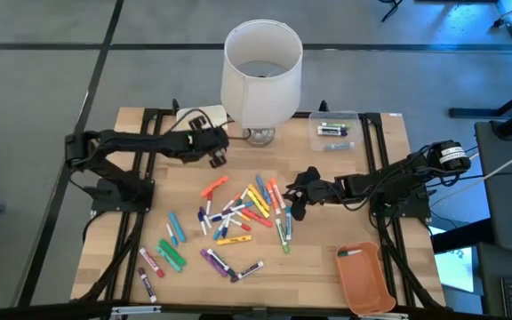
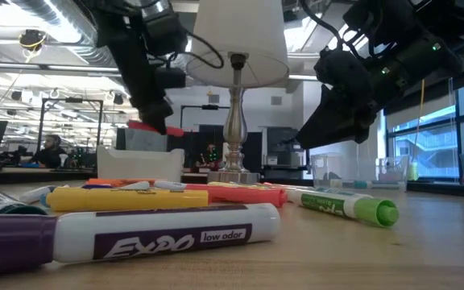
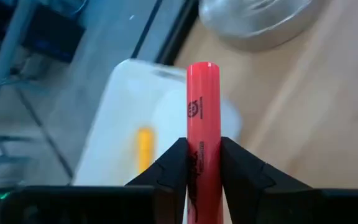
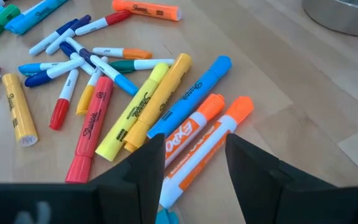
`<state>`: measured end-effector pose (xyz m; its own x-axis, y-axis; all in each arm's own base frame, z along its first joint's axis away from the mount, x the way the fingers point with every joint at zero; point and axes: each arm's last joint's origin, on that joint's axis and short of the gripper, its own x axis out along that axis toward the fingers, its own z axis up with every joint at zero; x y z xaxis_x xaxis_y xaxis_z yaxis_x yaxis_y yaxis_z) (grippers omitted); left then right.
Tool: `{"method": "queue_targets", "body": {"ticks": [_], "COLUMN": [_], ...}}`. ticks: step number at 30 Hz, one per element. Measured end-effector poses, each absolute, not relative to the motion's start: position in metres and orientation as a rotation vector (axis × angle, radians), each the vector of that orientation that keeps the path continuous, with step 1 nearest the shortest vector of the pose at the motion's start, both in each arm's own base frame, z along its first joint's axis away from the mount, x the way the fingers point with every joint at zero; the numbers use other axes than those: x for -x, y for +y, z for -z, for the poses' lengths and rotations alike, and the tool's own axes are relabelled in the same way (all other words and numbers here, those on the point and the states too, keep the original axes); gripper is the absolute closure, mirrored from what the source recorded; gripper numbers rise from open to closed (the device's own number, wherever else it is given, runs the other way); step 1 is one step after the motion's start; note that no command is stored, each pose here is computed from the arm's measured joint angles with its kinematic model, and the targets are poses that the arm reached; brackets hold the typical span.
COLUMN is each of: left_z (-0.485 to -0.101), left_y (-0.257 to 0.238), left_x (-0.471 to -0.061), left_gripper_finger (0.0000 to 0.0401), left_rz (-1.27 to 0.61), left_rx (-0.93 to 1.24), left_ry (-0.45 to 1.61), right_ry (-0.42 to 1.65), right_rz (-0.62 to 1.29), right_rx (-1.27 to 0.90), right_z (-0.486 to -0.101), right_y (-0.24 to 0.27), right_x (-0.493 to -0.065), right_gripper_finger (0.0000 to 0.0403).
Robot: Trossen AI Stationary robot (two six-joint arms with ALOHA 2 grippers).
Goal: Pick & Place Markers
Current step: Put the orange highlighter into the white bin
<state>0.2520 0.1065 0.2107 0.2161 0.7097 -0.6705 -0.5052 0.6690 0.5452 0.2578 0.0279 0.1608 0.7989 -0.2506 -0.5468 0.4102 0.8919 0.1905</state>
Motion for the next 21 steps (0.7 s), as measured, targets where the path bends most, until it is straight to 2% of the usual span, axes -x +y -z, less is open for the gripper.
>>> {"method": "queue_targets", "body": {"ticks": [6,11,21], "left_z": [-0.209,-0.204,-0.192], "left_y": [0.144,0.167,0.174], "left_x": [-0.235,-0.216,-0.204], "left_gripper_finger": [0.0325,0.0292,0.0239], "left_rz": [-0.942,-1.049,-0.94], "left_rx": [-0.162,-0.06,0.134], "left_ry": [1.092,1.096,1.078], "right_ry": [0.534,0.527,0.528], "right_rz": [0.359,0.382,0.385], "right_rx": [-0.307,-0.283,-0.274], "right_z": [-0.161,-0.162,-0.161], "right_y": [0.028,0.027,0.026], "right_x": [-0.258,-0.258,-0.258], "right_gripper_finger": [0.0235,0.0235,0.0235]}}
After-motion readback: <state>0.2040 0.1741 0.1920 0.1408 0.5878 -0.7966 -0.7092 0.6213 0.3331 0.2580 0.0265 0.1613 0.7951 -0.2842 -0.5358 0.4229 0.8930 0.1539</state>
